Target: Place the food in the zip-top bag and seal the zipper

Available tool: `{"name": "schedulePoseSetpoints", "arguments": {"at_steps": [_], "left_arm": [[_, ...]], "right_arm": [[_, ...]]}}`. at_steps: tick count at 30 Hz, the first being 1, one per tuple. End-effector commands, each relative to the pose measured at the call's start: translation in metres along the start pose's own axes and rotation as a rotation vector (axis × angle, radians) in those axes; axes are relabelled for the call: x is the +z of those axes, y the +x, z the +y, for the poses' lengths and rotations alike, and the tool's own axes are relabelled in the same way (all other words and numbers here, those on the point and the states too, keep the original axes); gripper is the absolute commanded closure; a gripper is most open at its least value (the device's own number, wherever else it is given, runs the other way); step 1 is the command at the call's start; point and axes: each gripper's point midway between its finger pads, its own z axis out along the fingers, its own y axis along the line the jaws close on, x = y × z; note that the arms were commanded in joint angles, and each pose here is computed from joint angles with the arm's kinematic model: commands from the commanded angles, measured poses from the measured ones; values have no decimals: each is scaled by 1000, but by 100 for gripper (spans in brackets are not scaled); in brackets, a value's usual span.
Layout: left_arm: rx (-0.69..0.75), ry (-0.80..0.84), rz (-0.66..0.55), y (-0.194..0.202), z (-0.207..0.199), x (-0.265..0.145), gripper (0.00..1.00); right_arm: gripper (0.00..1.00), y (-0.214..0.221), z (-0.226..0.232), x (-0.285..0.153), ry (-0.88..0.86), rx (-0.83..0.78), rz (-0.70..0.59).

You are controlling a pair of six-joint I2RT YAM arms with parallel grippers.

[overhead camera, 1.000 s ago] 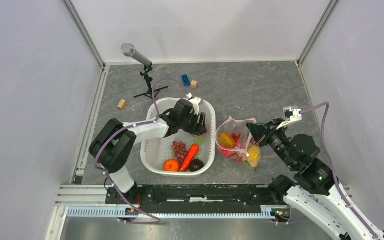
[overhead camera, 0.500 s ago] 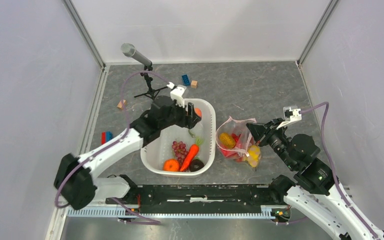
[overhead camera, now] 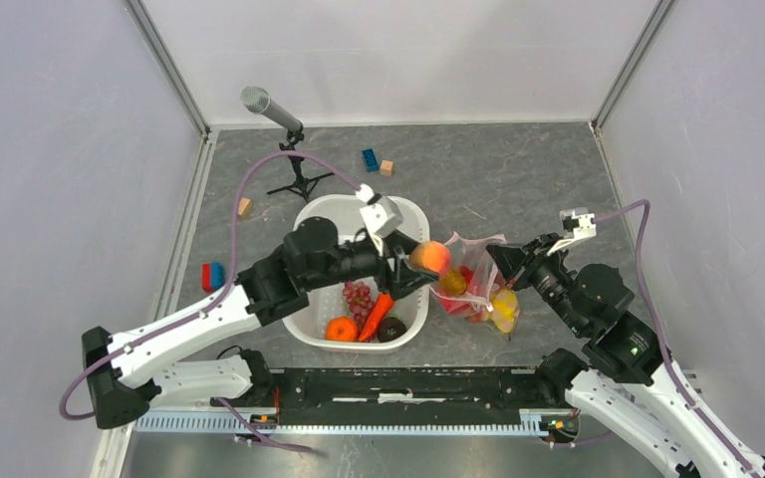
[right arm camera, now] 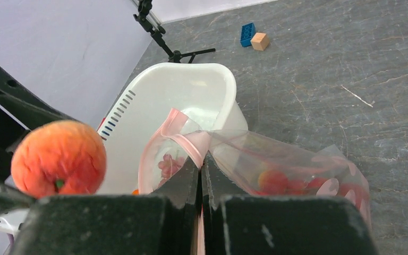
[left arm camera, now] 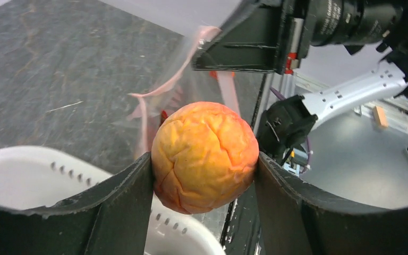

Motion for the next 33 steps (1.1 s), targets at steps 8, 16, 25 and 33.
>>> {"name": "schedulePoseSetpoints", "arguments": {"at_steps": [8, 16, 25, 33], "left_arm": [[303, 112, 92, 13, -25, 54, 43], [372, -1, 279, 51, 11, 84, 42], [368, -295, 259, 38, 59, 91, 38], [286, 188, 154, 28, -29, 113, 25]], "right_arm": [[97, -17, 26, -5, -118, 10, -42], [97, -34, 51, -16, -242, -17, -79], [97, -48, 79, -33, -375, -38, -82], [98, -41, 64, -23, -304, -22, -79]]}}
